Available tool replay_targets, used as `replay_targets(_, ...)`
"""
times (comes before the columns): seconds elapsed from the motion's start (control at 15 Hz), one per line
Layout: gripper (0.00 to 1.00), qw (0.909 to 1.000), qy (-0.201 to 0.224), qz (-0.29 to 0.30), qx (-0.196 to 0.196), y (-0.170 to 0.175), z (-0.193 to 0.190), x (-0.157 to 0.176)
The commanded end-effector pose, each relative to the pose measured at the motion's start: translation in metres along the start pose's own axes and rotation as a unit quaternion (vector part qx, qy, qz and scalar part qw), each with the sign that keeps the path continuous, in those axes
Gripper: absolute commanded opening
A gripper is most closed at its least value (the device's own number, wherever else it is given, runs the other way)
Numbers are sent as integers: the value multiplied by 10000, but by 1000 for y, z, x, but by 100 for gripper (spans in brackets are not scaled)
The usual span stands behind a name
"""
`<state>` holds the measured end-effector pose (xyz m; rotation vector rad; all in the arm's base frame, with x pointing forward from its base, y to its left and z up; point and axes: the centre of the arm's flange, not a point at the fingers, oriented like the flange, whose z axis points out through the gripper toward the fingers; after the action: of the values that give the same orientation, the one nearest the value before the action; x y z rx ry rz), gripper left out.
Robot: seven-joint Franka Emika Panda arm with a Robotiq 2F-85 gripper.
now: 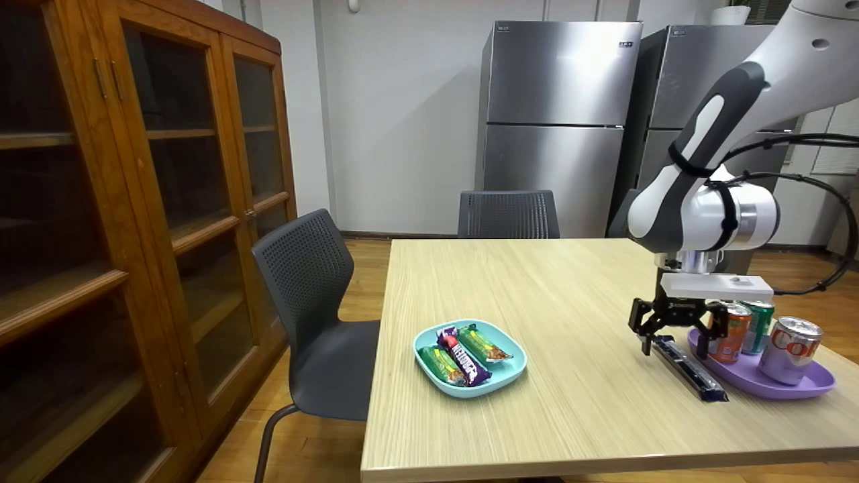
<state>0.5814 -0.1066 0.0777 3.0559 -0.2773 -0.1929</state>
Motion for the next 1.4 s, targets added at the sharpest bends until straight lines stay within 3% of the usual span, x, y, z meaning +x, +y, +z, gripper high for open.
replay_targets(0.0, 100, 9999, -118, -54, 113, 6, -3, -1)
replay_targets(1.33, 100, 9989, -200, -318, 292, -3, 12, 13)
